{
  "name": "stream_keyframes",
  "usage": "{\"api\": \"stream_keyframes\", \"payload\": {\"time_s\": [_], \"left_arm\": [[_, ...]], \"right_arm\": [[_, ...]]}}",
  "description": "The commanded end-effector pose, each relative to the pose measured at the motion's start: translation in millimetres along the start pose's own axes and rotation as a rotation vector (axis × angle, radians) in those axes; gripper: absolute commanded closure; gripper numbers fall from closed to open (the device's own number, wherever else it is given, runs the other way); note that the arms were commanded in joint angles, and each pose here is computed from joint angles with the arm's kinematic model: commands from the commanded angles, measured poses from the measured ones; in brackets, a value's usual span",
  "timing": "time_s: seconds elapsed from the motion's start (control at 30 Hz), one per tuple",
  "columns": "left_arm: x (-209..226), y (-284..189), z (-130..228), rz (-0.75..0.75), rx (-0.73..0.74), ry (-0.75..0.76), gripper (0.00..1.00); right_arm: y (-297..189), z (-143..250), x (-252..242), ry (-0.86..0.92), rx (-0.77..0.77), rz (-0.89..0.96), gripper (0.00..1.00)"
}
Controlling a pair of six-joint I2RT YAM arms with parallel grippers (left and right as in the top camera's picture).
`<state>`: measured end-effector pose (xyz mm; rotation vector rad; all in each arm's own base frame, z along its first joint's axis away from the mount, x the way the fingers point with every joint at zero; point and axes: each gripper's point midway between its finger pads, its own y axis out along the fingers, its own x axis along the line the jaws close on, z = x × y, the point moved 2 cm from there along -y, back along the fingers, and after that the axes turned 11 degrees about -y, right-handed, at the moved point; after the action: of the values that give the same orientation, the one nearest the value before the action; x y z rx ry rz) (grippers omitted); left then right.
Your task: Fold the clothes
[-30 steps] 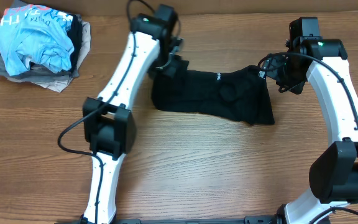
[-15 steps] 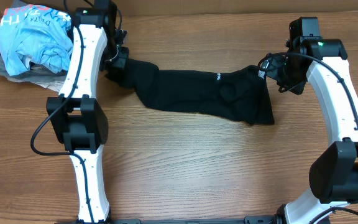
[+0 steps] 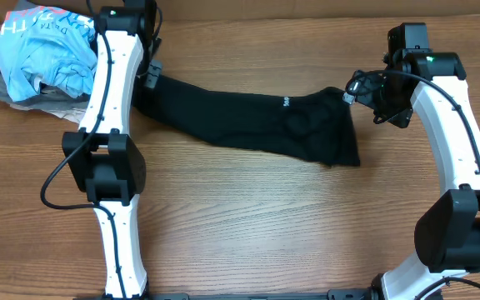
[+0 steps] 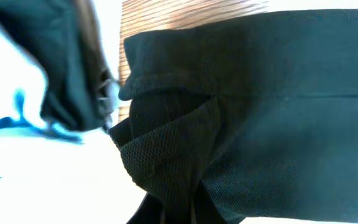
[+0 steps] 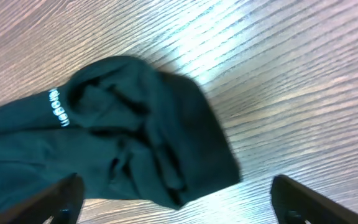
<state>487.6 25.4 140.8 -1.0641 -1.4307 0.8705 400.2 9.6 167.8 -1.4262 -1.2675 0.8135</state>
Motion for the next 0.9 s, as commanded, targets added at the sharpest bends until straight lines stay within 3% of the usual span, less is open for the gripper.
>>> {"api": "stream_keyframes", "payload": {"time_s": [0.0, 0.23, 0.47, 0.7, 0.87], "left_arm": [[16.4, -2.8, -2.0, -0.024, -0.011, -0.014, 0.96], [-43.0, -14.3, -2.2, 0.221, -0.021, 0.045, 0.96], [-129.1, -44.5, 10.1, 0.460, -0.015, 0.171, 0.96], [-173.7, -56.3, 22.9, 0.489, 0.009, 0.209, 0.94], [-208.2, -73.3, 34.1, 0.611, 0.024, 0.250, 0.95]], "right_arm": [[-3.3, -0.8, 1.1, 0.003, -0.014, -0.005, 0.00], [-3.3, -0.8, 1.1, 0.003, -0.014, -0.005, 0.00], [-3.3, -0.8, 1.1, 0.003, -0.014, -0.005, 0.00], [-3.3, -0.7, 1.0, -0.001, -0.014, -0.005, 0.00], [-3.3, -0.8, 1.0, -0.001, -0.014, -0.005, 0.00]]}}
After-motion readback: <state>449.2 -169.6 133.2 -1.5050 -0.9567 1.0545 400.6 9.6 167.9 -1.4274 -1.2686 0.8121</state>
